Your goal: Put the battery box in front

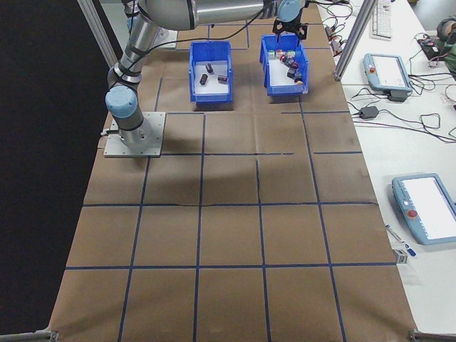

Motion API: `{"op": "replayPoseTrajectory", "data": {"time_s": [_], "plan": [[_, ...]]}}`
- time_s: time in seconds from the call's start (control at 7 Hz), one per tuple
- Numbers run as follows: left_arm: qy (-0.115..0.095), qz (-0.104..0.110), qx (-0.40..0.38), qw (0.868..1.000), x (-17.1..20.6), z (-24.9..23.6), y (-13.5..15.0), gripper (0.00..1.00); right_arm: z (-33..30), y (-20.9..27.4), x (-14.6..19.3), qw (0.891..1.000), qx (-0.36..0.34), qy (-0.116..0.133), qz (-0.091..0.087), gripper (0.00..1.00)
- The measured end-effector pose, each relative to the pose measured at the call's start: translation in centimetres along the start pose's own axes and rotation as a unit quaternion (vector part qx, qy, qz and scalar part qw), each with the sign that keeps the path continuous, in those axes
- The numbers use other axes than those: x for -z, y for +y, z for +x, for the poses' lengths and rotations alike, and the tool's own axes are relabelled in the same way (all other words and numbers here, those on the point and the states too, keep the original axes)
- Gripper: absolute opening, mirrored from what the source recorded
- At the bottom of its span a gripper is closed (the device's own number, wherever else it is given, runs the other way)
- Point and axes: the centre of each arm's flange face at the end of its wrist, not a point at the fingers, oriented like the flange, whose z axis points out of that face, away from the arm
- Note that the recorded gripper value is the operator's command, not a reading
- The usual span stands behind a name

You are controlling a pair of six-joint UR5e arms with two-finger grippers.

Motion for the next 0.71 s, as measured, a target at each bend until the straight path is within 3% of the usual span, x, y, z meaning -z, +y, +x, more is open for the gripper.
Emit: {"op": "replayPoseTrajectory", "data": {"time_s": [0.29, 0.43, 0.71], "plan": [[0.037, -0.018, 0.094, 0.995, -4.2, -1.8, 4.5, 1.00, -4.3, -4.1, -1.7, 0.999, 0.049, -0.003, -0.015, 1.00], [0.051, -0.047, 0.131, 0.989, -6.2, -2.8, 6.4, 1.00, -6.0, -5.4, -2.5, 0.997, 0.076, -0.008, -0.020, 1.00], [0.044, -0.092, 0.173, 0.980, -8.6, -4.2, 8.0, 1.00, -8.4, -5.8, -5.3, 0.988, 0.150, -0.026, -0.036, 1.00]]}}
